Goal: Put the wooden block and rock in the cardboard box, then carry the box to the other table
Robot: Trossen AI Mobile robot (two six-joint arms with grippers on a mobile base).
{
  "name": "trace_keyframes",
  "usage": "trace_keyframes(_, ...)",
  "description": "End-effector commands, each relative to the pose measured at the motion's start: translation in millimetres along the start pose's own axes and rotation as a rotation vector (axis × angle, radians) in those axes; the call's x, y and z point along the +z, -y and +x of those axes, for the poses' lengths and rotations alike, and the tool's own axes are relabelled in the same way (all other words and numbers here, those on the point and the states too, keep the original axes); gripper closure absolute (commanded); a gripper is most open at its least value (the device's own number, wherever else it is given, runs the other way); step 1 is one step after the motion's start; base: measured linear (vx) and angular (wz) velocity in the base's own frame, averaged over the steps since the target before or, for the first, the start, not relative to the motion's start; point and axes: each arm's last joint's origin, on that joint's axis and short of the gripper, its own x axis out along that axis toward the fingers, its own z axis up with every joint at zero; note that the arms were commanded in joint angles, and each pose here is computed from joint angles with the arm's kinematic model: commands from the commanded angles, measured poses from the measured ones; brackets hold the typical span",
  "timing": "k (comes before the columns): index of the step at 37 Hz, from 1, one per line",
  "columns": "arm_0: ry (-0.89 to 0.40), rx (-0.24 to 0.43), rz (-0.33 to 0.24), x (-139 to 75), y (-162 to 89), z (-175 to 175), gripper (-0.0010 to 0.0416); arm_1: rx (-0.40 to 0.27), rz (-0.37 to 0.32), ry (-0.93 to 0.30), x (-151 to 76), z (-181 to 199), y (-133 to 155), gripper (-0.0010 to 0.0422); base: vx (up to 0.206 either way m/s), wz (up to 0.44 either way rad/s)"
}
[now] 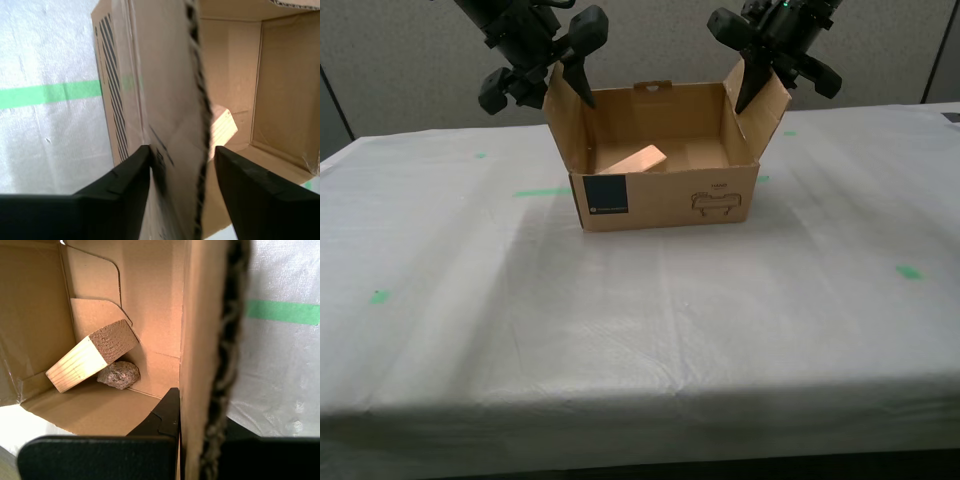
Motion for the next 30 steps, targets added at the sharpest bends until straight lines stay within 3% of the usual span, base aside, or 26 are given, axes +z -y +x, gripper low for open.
trace_keyframes(1,-0.002,0.012,-0.001,-0.1,-1.6,-0.2,0.0405,-0.004,-0.007,-0.016,-1.4,-0.3,0.4,0.0202,0.000,0.000)
trace_keyframes(7,-0.001,0.009,0.000,0.2,-1.7,-0.5,0.0405,-0.002,-0.009,-0.021,-1.8,-0.3,0.2,0.0148,0.000,0.000)
trace_keyframes(10,0.006,-0.025,0.037,0.3,-0.8,-0.4,0.0405,-0.002,-0.009,-0.021,-1.8,-0.4,0.1,0.0124,0.000,0.000)
trace_keyframes(17,-0.004,-0.120,-0.049,-2.1,0.2,0.5,0.0405,-0.002,-0.007,-0.020,-1.8,-1.0,0.5,0.0076,0.000,0.000)
trace_keyframes(23,0.005,-0.171,-0.054,-1.7,1.1,0.4,0.0405,-0.002,-0.007,-0.020,-1.8,-1.0,0.5,0.0047,0.000,0.000)
trace_keyframes(30,0.001,-0.170,-0.058,-2.2,0.3,0.3,0.0405,-0.002,-0.005,-0.020,-1.8,-1.1,0.4,0.0036,0.000,0.000)
